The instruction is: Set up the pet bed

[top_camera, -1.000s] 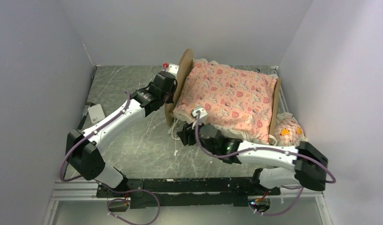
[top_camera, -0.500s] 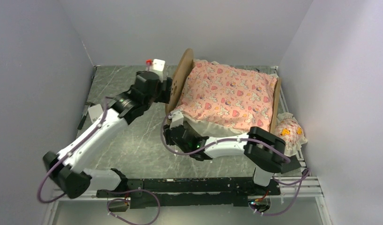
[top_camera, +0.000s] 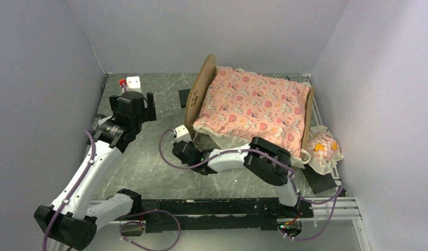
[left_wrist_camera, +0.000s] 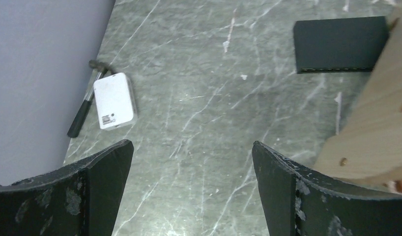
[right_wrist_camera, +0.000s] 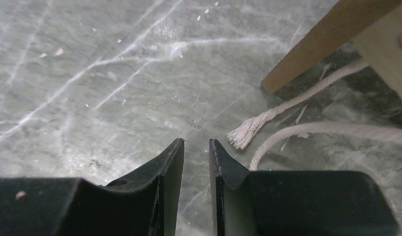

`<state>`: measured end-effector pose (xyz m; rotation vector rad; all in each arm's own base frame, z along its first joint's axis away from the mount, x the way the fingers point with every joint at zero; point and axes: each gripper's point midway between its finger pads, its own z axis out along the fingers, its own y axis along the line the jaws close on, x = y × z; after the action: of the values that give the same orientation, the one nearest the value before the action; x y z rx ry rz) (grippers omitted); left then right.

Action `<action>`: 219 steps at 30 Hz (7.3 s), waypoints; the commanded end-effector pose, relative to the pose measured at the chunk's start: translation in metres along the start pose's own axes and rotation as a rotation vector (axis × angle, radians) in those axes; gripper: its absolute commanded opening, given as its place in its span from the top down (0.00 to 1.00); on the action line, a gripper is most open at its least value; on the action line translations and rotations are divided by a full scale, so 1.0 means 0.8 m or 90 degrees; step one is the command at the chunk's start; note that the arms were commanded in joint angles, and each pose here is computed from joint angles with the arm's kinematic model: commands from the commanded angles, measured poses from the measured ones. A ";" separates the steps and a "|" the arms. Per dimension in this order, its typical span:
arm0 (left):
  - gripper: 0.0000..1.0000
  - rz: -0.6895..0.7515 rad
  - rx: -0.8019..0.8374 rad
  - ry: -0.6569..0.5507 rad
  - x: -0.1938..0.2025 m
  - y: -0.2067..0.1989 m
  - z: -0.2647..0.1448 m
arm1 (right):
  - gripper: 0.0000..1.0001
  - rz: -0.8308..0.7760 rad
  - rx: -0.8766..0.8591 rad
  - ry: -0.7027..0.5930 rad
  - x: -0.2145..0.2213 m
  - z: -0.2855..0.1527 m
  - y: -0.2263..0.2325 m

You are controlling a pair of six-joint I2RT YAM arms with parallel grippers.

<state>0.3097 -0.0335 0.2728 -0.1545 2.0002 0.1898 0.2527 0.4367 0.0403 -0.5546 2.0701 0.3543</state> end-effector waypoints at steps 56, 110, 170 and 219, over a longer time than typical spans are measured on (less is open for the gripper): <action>0.08 -0.046 0.038 0.001 0.007 0.002 0.030 | 1.00 0.011 0.028 0.044 -0.023 -0.007 -0.029; 0.15 -0.067 0.241 0.295 0.246 -0.173 0.014 | 1.00 0.002 -0.123 0.049 0.040 -0.081 -0.065; 1.00 -0.145 0.143 0.279 0.261 -0.114 -0.051 | 1.00 0.041 -0.179 -0.227 -0.321 -0.186 -0.050; 1.00 -0.168 0.190 0.326 0.257 -0.116 -0.017 | 0.71 -0.125 -0.234 -0.156 -0.084 -0.101 -0.040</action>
<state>0.2046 -0.1355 0.0650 -0.3452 2.5226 -0.4249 0.2346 0.3687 0.0848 -0.8501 1.9560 0.5848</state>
